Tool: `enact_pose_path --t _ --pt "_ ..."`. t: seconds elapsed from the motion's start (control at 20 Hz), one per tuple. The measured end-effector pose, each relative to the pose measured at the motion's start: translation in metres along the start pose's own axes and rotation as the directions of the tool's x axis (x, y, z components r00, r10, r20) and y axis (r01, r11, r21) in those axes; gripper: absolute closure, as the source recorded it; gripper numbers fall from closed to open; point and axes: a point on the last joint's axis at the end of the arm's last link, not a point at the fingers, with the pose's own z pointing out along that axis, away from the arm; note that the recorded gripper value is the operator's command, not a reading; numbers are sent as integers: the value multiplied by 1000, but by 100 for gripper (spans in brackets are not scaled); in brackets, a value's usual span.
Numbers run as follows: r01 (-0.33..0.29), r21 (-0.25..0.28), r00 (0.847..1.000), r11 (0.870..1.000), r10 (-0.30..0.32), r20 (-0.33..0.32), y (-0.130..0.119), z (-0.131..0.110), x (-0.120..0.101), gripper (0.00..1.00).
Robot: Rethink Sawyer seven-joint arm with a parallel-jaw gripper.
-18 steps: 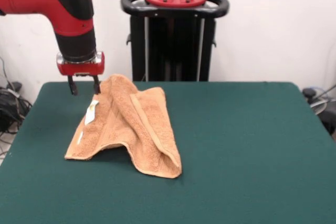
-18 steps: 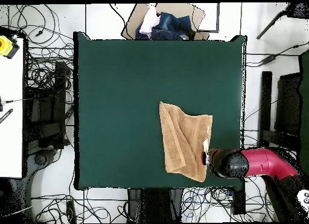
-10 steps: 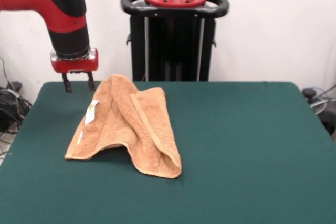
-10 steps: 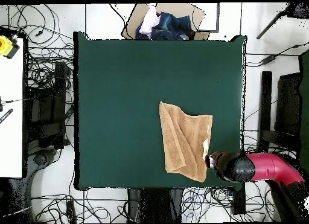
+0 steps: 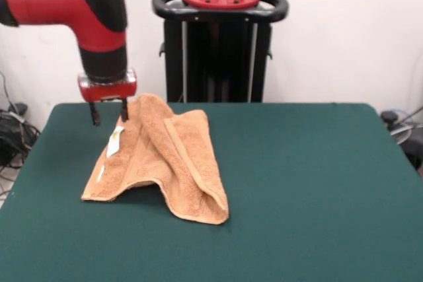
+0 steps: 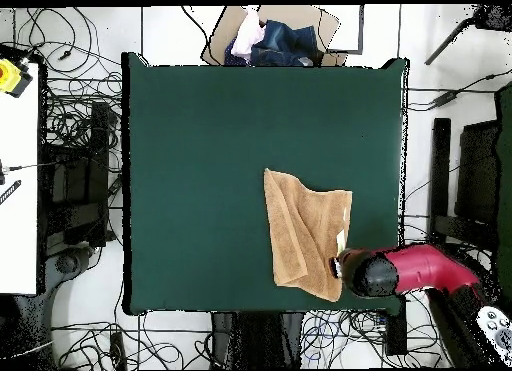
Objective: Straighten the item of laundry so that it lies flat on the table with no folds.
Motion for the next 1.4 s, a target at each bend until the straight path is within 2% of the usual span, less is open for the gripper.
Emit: enact_pose_path --t 0.25,0.4,0.6,1.4 --pt "145 38 989 989 -146 26 35 18 -20 0" --pt "179 44 983 983 -181 42 46 25 -24 0" --pt "194 40 979 980 -196 54 56 33 -23 0" --pt "200 73 976 977 -206 74 57 35 -19 0"
